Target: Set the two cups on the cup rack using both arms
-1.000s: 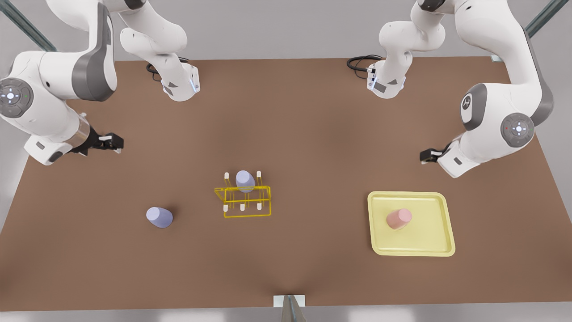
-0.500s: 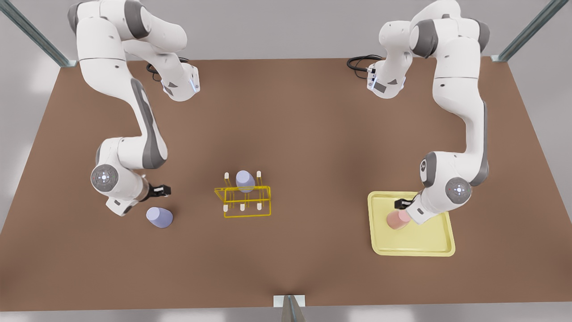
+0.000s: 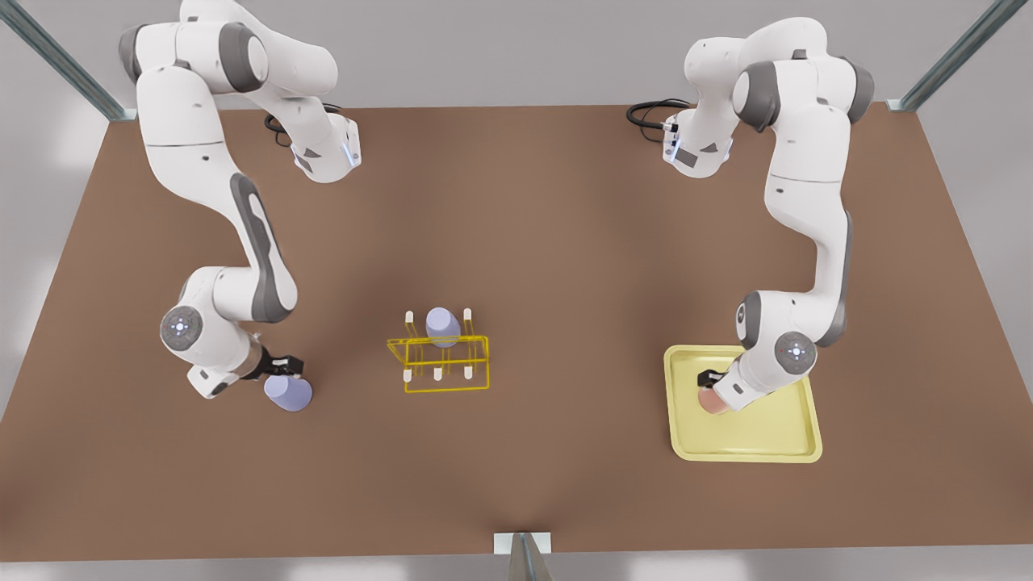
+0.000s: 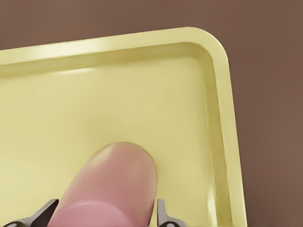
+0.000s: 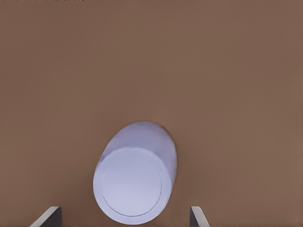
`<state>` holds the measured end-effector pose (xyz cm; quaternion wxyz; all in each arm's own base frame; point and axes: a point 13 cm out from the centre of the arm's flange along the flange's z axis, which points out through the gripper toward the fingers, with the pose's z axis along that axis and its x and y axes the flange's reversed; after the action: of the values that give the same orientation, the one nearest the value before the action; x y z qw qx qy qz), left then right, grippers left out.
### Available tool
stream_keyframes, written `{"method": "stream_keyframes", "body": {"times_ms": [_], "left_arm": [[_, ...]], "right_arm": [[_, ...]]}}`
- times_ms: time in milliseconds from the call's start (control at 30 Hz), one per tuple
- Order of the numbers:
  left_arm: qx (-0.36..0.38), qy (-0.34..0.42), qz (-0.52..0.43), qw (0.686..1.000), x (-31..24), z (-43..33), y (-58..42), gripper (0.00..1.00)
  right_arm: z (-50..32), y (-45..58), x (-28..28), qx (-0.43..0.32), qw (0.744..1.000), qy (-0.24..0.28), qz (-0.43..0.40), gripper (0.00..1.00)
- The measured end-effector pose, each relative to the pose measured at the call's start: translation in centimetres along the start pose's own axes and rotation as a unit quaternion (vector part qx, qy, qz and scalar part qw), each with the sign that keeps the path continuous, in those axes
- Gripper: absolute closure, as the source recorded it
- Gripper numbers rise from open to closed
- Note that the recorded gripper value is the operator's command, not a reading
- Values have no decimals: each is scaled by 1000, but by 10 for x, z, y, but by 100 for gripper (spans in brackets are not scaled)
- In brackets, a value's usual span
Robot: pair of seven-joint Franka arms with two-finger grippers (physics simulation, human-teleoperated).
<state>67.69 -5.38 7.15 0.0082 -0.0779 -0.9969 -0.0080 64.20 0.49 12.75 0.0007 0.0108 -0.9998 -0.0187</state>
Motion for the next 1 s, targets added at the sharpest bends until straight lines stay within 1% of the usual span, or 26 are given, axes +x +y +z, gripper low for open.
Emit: {"method": "stream_keyframes", "body": {"times_ms": [100,133,167,267,533,667,1000], "left_arm": [[0,-3,0,1000,-1,1,0,0],[0,-3,1,1000,-1,2,-1,6],[0,-4,1,1000,-2,1,-1,8],[0,-7,2,1000,-3,0,-2,8],[1,-8,4,1000,-4,2,-4,8],[0,-10,4,1000,-5,3,-4,12],[5,-16,7,1000,-8,-11,-14,13]], "right_arm": [[10,-6,-3,0,1000,1,5,0],[13,-8,-6,1,1000,1,5,0],[16,-8,-10,1,1000,-1,5,0],[29,-8,-14,1,1000,2,5,0],[55,-5,-4,2,1000,15,2,0],[57,-2,-3,2,1000,16,-2,0],[58,-1,-3,4,1000,16,-6,1]]}}
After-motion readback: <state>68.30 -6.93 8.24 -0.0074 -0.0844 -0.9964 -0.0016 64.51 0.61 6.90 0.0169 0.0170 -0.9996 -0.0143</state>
